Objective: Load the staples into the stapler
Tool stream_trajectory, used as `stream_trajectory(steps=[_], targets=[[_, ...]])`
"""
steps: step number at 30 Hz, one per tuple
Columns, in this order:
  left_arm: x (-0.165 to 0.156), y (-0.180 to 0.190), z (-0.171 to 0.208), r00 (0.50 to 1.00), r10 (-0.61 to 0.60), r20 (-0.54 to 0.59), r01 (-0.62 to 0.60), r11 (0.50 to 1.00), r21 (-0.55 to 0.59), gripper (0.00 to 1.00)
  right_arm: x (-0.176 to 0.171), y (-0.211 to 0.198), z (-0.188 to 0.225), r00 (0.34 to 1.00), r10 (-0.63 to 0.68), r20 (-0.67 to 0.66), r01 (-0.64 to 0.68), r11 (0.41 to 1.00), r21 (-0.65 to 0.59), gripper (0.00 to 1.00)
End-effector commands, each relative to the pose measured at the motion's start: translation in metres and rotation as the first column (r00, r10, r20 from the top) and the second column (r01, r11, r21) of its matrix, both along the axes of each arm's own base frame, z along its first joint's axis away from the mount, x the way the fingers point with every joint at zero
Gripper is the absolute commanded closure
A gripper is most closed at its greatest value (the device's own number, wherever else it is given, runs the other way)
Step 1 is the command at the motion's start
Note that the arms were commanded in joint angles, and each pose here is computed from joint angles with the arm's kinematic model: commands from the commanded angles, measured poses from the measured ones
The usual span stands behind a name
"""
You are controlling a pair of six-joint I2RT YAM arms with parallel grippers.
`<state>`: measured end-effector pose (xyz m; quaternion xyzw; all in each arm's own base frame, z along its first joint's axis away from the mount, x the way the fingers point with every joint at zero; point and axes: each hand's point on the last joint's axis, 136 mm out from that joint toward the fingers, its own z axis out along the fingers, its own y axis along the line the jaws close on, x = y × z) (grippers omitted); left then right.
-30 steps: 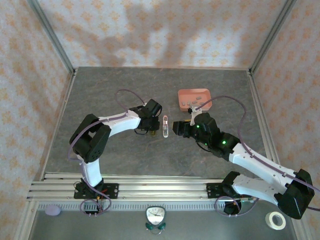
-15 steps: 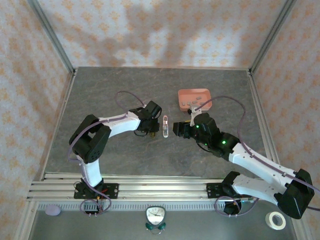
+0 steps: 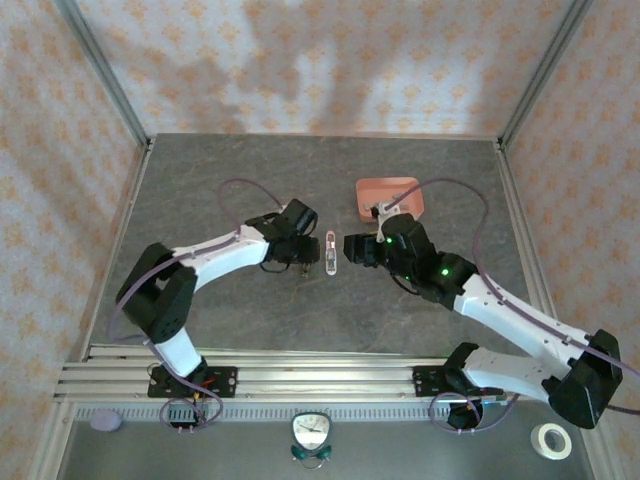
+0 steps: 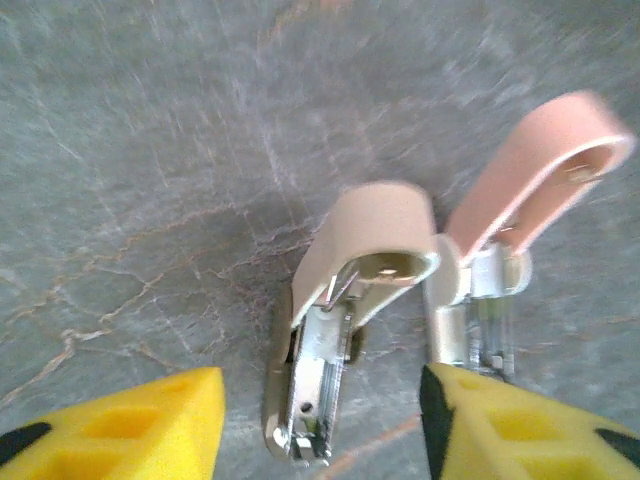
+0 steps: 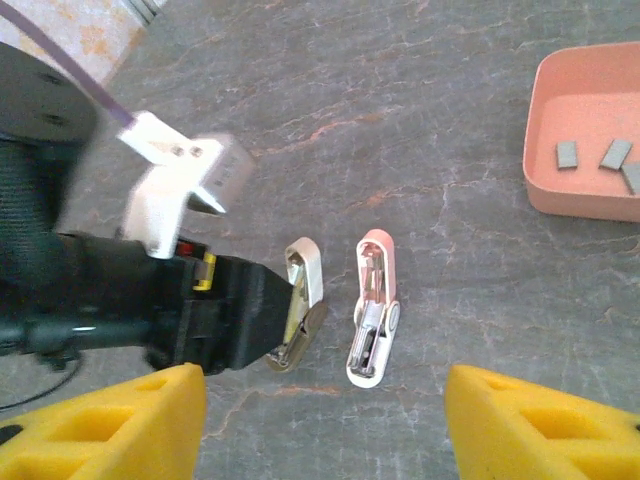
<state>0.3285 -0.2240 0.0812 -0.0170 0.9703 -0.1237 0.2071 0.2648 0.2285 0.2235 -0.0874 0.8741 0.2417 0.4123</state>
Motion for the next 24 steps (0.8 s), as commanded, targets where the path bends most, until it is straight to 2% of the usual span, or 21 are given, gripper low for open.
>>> stream_trajectory(steps=[1, 4, 8, 11, 16, 22, 24], targets=[[-0.008, 0.012, 0.023, 0.999, 0.005, 0.034, -0.005, 1.0, 0.003, 0.38, 0.01, -0.006, 0.001, 0.999, -0.035, 0.002, 0.036, 0.996, -0.087, 0.36], [-0.013, 0.012, 0.034, 1.0, 0.003, 0.014, -0.001, 0.995, -0.099, 0.32, 0.022, -0.006, 0.004, 0.999, -0.05, 0.0, 0.05, 0.99, -0.129, 0.35], [-0.021, 0.018, 0.053, 0.996, 0.063, -0.064, -0.077, 0.965, -0.25, 0.29, 0.049, -0.01, -0.013, 0.982, -0.121, -0.143, 0.101, 0.985, -0.141, 0.35], [-0.035, 0.026, 0.065, 0.983, 0.097, -0.155, -0.14, 0.946, -0.294, 0.29, 0.068, -0.014, -0.026, 0.955, -0.163, -0.248, 0.129, 0.981, -0.146, 0.37], [-0.047, 0.024, 0.087, 0.996, 0.008, -0.087, -0.041, 0.922, -0.384, 0.28, 0.103, -0.022, -0.053, 0.906, -0.234, -0.352, 0.155, 0.959, -0.238, 0.38], [-0.054, 0.01, 0.116, 0.992, -0.128, 0.003, 0.113, 0.866, -0.487, 0.29, 0.147, -0.044, -0.08, 0.841, -0.314, -0.441, 0.204, 0.939, -0.278, 0.39], [-0.057, 0.001, 0.125, 0.982, -0.185, 0.029, 0.172, 0.833, -0.526, 0.3, 0.161, -0.056, -0.09, 0.821, -0.339, -0.459, 0.213, 0.928, -0.305, 0.39]])
